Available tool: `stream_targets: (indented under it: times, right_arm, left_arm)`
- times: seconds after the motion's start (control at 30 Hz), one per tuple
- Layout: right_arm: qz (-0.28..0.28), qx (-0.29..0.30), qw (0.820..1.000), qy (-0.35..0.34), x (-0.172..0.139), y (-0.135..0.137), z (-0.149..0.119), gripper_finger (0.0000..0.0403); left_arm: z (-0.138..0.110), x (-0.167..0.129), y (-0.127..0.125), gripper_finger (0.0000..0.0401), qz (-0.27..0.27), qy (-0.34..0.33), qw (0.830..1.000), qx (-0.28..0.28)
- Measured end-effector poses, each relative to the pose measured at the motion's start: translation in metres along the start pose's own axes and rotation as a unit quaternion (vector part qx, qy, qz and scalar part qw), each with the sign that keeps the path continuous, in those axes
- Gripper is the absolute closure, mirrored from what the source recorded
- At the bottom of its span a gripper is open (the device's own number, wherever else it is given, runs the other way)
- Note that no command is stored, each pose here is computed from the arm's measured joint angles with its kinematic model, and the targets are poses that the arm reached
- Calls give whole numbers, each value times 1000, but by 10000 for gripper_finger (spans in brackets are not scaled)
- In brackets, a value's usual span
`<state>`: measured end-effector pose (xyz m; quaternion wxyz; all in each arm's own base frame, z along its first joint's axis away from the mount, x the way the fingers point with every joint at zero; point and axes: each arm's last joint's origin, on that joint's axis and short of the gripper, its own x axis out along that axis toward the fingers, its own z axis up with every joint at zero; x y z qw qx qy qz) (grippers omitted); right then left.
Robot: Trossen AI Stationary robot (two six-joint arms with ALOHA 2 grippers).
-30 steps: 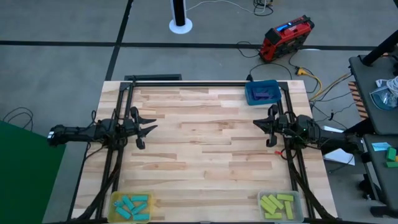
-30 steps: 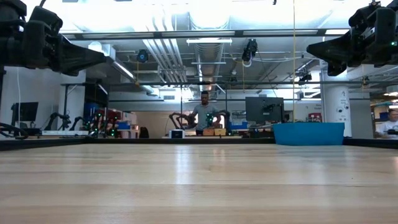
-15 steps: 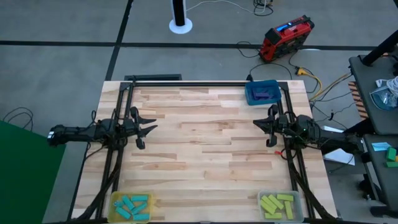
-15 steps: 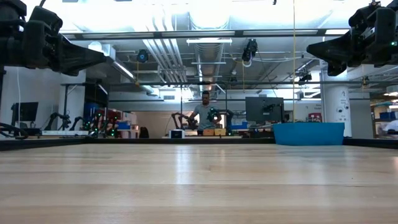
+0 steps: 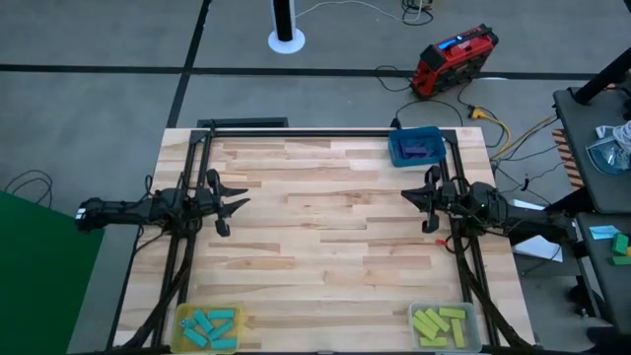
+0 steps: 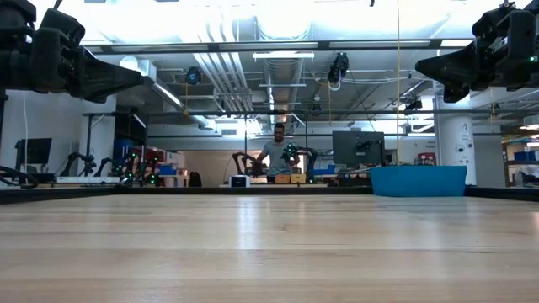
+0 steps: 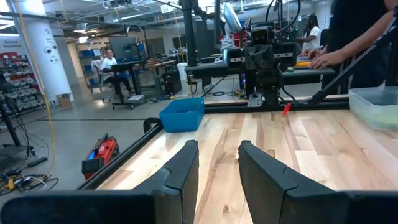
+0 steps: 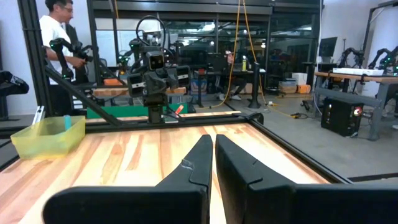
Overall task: Sort blocks
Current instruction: Return to Home Position
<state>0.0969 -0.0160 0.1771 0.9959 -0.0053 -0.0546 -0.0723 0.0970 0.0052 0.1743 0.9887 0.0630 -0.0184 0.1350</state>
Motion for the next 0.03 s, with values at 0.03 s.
stream_targets:
  times: [0.03]
  right_arm:
    - [0,0,1000,0,0,0,0,390]
  left_arm:
    - [0,0,0,307,0,0,1000,0]
